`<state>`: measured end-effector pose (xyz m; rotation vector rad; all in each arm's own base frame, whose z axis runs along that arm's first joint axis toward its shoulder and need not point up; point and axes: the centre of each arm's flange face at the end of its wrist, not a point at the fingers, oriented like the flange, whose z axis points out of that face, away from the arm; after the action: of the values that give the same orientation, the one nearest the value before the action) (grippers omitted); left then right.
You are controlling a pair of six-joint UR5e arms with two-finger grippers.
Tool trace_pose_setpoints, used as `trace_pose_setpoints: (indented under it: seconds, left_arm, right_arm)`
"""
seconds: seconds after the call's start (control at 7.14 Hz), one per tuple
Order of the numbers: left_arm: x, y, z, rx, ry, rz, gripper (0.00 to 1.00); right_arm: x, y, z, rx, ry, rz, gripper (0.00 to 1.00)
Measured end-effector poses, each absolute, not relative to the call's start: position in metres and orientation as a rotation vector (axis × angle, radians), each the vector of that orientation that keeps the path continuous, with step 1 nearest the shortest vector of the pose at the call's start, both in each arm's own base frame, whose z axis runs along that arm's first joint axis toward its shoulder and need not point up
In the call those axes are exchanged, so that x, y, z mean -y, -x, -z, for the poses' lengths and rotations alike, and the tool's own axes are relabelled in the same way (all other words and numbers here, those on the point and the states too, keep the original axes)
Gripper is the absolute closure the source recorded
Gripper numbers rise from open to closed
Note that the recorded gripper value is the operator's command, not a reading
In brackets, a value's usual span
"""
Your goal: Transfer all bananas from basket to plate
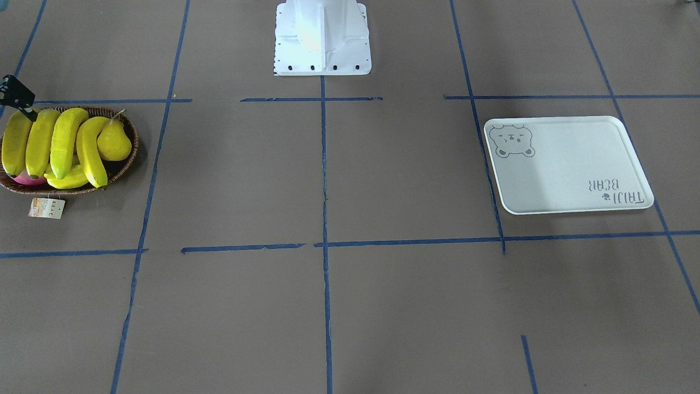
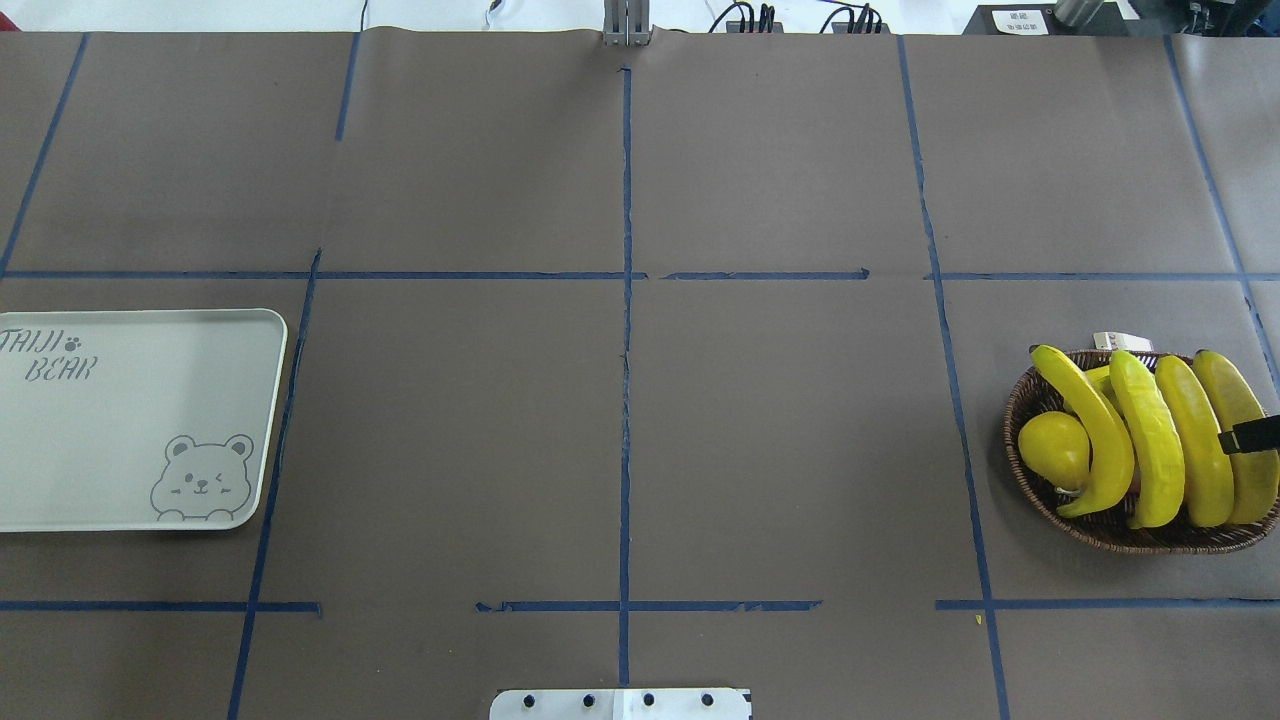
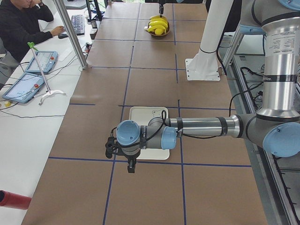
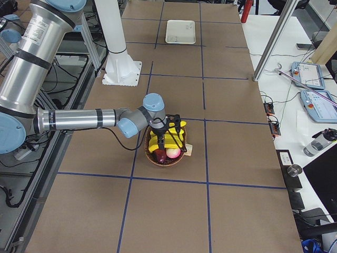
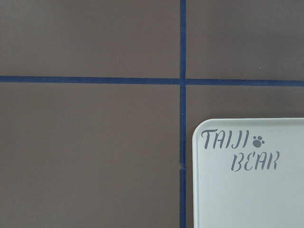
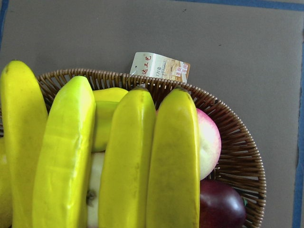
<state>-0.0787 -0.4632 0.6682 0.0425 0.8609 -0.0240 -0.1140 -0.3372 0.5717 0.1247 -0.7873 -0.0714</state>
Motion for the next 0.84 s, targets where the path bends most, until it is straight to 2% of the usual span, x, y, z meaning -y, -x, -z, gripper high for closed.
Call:
trace_pose_setpoints:
  seconds: [0.84]
  left_arm:
    - [0.463, 0.079, -0.667, -0.861, -0.045, 0.024, 0.00]
  right_arm:
    - [0.335, 0.113, -0.592, 0.758, -0.105, 0.080, 0.17]
